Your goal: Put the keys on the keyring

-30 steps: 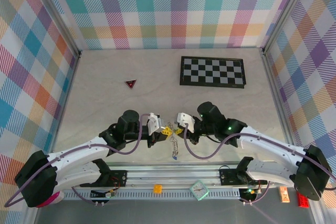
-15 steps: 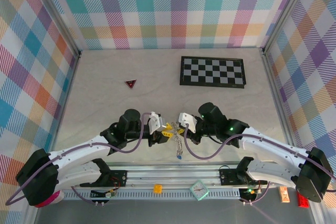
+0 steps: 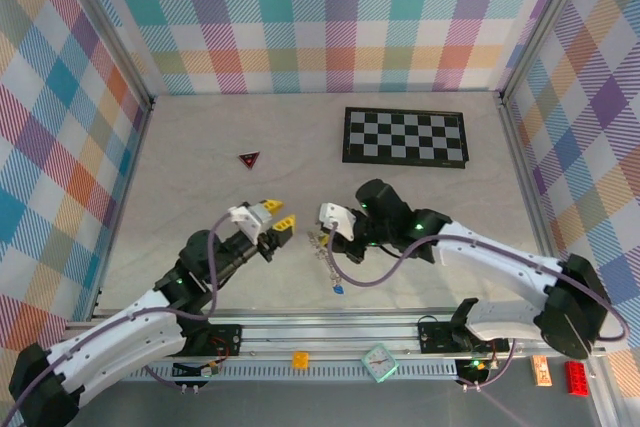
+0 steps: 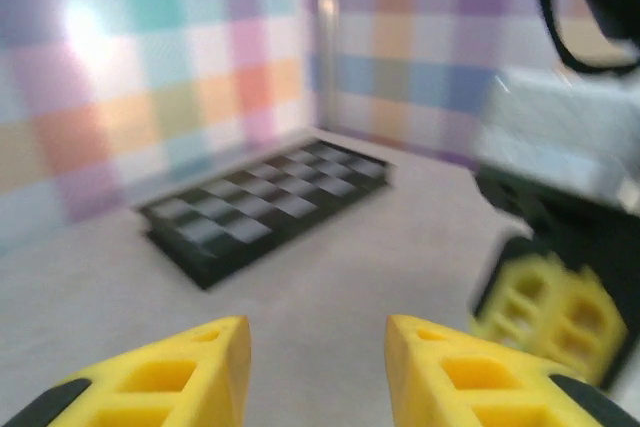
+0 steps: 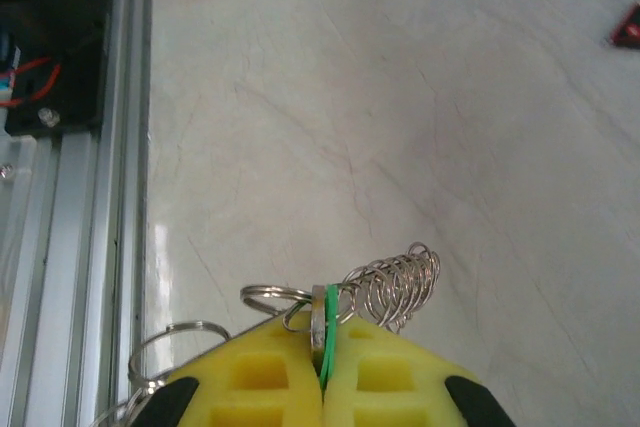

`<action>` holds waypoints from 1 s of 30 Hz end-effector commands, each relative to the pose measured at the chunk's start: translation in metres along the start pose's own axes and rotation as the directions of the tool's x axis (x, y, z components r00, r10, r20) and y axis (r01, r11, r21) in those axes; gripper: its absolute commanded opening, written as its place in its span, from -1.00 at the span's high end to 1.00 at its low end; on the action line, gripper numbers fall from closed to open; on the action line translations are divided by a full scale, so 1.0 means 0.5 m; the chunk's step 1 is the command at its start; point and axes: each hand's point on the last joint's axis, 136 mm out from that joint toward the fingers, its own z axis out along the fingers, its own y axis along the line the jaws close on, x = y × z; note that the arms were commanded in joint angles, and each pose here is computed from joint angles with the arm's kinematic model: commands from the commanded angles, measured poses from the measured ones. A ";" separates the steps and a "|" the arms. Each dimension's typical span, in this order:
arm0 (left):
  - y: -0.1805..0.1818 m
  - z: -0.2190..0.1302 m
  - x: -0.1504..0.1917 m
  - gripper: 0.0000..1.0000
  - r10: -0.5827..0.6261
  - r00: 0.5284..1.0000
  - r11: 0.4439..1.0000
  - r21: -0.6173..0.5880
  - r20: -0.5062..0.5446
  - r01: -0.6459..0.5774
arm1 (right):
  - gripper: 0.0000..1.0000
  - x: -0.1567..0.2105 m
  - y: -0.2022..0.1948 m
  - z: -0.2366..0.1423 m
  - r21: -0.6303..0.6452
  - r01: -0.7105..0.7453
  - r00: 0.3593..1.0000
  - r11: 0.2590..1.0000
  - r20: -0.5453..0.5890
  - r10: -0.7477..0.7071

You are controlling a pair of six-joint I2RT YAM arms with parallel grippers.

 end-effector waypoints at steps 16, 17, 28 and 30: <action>0.234 -0.168 0.003 -0.06 -0.104 0.995 0.741 -0.666 0.011 0.085 | 0.94 -0.043 -0.136 0.158 0.033 -0.227 0.968 0.973 0.114 0.222; 0.234 -0.166 0.009 -0.08 -0.109 0.994 0.739 -0.668 0.008 0.086 | 0.94 -0.012 -0.146 0.156 0.064 -0.225 0.973 0.972 0.064 0.221; 0.238 -0.134 0.056 -0.13 -0.133 0.990 0.732 -0.679 -0.051 0.063 | 0.88 0.216 -0.178 0.092 0.199 -0.026 0.904 0.980 -0.414 0.108; 0.240 -0.128 0.063 -0.13 -0.134 0.989 0.730 -0.682 -0.063 0.056 | 0.88 0.251 -0.179 0.080 0.207 0.015 0.870 0.978 -0.484 0.089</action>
